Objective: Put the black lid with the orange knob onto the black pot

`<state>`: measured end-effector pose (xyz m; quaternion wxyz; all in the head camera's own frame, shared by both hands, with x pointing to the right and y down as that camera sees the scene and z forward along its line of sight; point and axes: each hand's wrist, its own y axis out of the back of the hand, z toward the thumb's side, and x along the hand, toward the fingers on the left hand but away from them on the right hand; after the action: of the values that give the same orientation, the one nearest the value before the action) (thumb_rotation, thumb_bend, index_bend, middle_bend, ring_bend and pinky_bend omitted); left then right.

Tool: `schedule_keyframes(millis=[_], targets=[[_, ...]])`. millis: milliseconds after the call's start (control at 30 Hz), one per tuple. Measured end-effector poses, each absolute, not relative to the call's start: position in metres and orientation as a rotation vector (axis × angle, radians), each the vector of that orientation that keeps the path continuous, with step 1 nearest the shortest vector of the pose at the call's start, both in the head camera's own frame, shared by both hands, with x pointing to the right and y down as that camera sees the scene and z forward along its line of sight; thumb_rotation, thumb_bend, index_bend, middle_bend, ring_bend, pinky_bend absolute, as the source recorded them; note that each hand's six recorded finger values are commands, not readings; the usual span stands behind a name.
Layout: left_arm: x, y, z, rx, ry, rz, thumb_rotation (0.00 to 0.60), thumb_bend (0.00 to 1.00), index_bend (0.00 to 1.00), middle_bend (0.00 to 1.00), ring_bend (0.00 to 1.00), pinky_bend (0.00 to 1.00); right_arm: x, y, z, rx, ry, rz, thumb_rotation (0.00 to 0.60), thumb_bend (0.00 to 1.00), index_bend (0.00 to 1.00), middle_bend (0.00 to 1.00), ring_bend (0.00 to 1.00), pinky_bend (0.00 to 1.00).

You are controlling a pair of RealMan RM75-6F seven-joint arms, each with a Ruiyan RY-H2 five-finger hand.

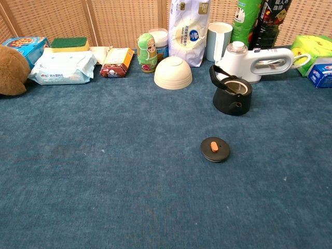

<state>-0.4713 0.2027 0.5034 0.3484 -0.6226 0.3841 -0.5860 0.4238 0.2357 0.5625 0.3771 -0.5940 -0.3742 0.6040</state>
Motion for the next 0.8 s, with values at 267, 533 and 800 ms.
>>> schedule_keyframes(millis=[267, 533, 800], targets=[[-0.472, 0.206, 0.501, -1.612, 1.001, -1.505, 0.600, 0.16, 0.00, 0.00, 0.00, 0.11, 0.420, 0.234, 0.563, -1.515, -0.956, 1.508, 0.600, 0.02, 0.00, 0.06, 0.01, 0.00], [-0.474, 0.207, 0.500, -1.598, 1.006, -1.511, 0.600, 0.16, 0.00, 0.00, 0.00, 0.11, 0.410, 0.234, 0.570, -1.556, -0.917, 1.492, 0.600, 0.02, 0.00, 0.08, 0.05, 0.00], [-0.475, 0.206, 0.503, -1.587, 1.007, -1.534, 0.600, 0.16, 0.00, 0.00, 0.00, 0.11, 0.372, 0.216, 0.597, -1.631, -0.766, 1.456, 0.600, 0.02, 0.10, 0.20, 0.19, 0.00]])
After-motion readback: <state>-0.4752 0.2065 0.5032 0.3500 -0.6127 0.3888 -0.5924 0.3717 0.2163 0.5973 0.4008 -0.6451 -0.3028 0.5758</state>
